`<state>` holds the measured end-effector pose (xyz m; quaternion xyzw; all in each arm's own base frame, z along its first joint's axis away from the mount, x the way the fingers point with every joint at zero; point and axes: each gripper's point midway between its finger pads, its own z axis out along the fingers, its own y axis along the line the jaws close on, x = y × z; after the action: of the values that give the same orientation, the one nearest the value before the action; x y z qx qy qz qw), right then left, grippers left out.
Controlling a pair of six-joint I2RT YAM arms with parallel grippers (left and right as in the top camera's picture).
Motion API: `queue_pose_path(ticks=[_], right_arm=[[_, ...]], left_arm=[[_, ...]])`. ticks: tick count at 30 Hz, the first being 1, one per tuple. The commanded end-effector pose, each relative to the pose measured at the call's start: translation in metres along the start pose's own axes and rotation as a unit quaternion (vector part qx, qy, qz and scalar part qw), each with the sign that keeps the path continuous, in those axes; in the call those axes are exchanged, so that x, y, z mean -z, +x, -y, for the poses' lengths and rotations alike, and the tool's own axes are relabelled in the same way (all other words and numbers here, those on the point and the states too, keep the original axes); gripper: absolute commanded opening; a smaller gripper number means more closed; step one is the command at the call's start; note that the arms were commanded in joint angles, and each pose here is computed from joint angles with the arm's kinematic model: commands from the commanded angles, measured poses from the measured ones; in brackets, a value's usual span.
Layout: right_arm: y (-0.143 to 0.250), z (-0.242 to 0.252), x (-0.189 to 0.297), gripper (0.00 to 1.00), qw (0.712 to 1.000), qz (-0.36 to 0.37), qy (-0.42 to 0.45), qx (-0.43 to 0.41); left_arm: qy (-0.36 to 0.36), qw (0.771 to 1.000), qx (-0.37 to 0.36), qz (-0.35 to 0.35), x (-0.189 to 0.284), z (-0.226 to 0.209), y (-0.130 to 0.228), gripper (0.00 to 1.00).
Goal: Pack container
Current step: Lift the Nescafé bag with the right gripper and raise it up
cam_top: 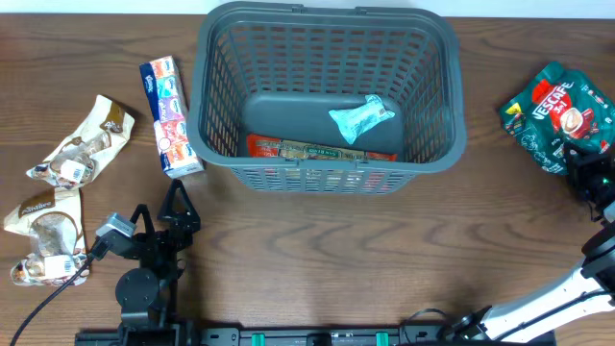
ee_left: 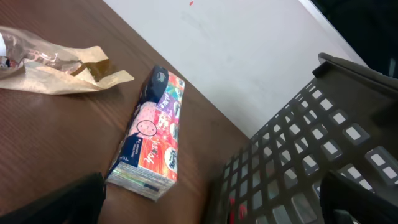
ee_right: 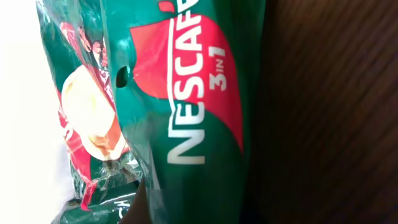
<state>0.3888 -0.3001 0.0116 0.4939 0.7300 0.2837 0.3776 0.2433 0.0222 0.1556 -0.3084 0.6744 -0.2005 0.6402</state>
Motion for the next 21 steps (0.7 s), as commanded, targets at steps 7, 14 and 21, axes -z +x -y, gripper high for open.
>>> queue_pose_path(ticks=[7, 14, 21], right_arm=[[0.041, 0.025, -0.014, 0.02, 0.998, -0.053, 0.016, 0.026], [0.032, -0.016, -0.005, 0.01, 0.996, -0.041, -0.015, 0.082], [0.017, -0.088, 0.022, 0.01, 0.988, -0.004, -0.049, 0.147]], left_arm=[[-0.020, 1.000, -0.006, -0.015, -0.001, -0.013, 0.012, 0.99], [-0.020, 1.000, -0.006, -0.015, -0.001, -0.013, 0.012, 0.99], [-0.020, 1.000, -0.006, -0.015, -0.001, -0.013, 0.012, 0.99]])
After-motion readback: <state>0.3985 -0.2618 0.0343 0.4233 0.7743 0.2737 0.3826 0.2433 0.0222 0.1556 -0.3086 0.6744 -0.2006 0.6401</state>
